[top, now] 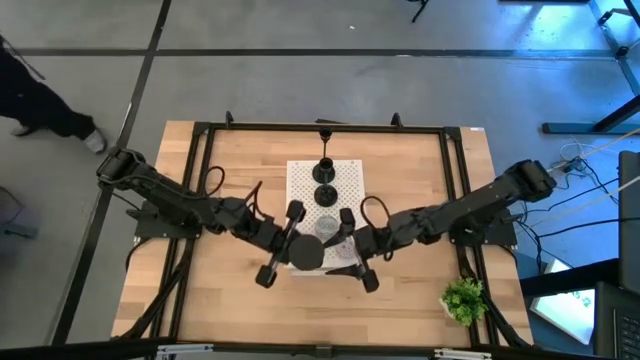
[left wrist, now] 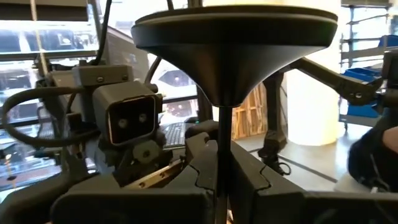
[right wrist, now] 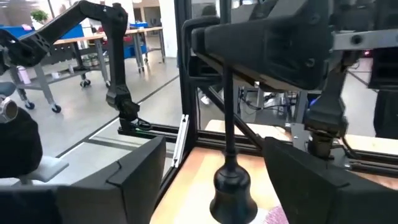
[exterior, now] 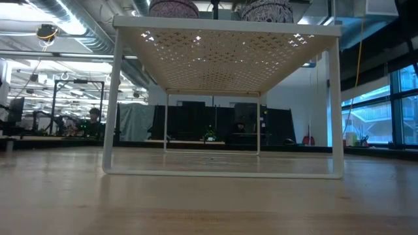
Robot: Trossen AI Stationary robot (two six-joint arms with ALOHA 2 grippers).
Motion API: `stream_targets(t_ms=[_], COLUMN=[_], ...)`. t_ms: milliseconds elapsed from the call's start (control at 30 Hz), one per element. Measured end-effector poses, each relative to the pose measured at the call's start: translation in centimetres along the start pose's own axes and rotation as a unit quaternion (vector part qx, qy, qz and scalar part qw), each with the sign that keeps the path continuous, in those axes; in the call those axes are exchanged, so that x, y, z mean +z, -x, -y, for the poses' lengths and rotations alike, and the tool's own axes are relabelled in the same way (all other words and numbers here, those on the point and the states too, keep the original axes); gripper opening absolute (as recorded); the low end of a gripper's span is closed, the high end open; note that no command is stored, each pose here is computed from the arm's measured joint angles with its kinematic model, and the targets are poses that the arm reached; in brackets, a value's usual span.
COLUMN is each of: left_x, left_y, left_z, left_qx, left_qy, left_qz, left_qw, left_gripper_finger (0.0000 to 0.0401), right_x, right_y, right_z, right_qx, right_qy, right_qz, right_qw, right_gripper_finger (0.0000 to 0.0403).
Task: Pick & Place candle stick holders
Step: Put the black candle holder on the shelf
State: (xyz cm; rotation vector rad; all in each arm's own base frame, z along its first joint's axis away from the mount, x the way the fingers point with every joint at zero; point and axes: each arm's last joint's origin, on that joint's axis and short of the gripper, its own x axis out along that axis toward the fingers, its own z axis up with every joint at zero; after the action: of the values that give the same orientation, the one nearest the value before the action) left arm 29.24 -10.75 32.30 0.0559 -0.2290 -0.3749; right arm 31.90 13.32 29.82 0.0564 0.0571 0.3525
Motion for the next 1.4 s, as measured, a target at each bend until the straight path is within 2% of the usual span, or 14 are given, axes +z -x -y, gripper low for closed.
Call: stream_targets(t_ms=[267, 633, 1133, 1400], left_x=[-0.1, -0.5, -0.5, -0.5], left_y=[-0.1, -0.1, -0.2, -0.2], left_z=[0.0, 0.0, -0.1, 0.0], left_qx=[-0.001, 0.008, 0.013, 0.013], left_qy=[0.007, 0.013, 0.009, 0.009], left_qz=[-0.001, -0.015, -0.012, -0.014], left_qw=[1.000, 1.000, 1.000, 1.000], left_gripper_finger=[0.0009, 0.0009, 0.0009, 0.0009], right_x=[-0.7, -0.1, -0.3, -0.3], right_y=[-2.1, -2.2, -2.2, -2.2], right_z=[-0.1, -0.2, 0.1, 0.1], right_qx=[0.001, 0.004, -0.030, -0.038], right_qy=[0.003, 0.000, -0.001, -0.003], right_qz=[-0.015, 0.004, -0.001, -0.001], right_qw=[1.000, 1.000, 1.000, 0.999], right_gripper_finger=[0.0273, 0.0269, 0.0178, 0.0153])
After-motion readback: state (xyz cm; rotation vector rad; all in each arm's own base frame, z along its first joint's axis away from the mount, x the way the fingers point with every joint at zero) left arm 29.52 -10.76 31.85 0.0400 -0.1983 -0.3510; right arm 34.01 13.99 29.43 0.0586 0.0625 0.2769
